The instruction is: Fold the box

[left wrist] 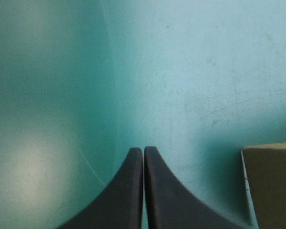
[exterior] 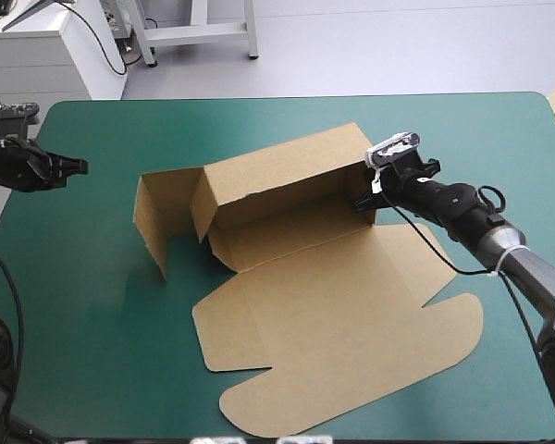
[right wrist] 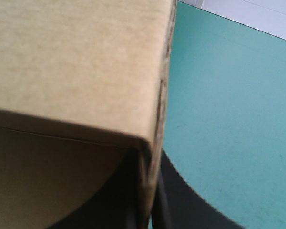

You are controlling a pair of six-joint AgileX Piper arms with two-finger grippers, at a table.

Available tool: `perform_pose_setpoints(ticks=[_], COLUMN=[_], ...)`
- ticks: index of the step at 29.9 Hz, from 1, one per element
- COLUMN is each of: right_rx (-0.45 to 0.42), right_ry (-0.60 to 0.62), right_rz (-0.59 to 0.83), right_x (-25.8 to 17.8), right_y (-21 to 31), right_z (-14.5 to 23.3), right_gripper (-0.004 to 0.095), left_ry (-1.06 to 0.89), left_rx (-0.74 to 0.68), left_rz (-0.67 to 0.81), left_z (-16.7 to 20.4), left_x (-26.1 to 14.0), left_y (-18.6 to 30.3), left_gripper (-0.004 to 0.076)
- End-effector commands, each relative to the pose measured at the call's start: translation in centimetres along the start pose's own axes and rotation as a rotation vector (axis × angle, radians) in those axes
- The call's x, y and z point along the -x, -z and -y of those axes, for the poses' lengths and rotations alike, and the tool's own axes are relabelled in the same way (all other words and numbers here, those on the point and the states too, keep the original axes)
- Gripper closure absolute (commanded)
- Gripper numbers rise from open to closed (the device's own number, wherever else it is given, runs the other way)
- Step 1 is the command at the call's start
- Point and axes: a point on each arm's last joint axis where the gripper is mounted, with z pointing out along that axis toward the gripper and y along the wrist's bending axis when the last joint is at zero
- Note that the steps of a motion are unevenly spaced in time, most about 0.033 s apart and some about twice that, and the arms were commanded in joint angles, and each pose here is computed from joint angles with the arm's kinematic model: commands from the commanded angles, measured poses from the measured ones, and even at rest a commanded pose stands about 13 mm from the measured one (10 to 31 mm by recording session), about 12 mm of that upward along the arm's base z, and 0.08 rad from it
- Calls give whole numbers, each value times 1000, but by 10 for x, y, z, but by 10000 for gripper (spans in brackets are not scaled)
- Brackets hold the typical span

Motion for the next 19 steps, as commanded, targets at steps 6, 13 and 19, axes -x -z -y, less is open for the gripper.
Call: perform_pose_setpoints(ticks=[6,13,19], right_rx=[83,56,-93], right_ry=[-27,-202,-285], right_rz=[-68,-266,-298], right_x=[31,82,128], right_y=[10,20,64], right_z=[22,53,62], right_gripper=[929,924,910], left_ry=[69,81,86], left_rx=[12,8,1], left_rz=[67,31,17], left_z=[-4,-4,-3], left_x=[-14,-25,-28], left_y=[7,-3,-5], left_gripper=[731,731,731])
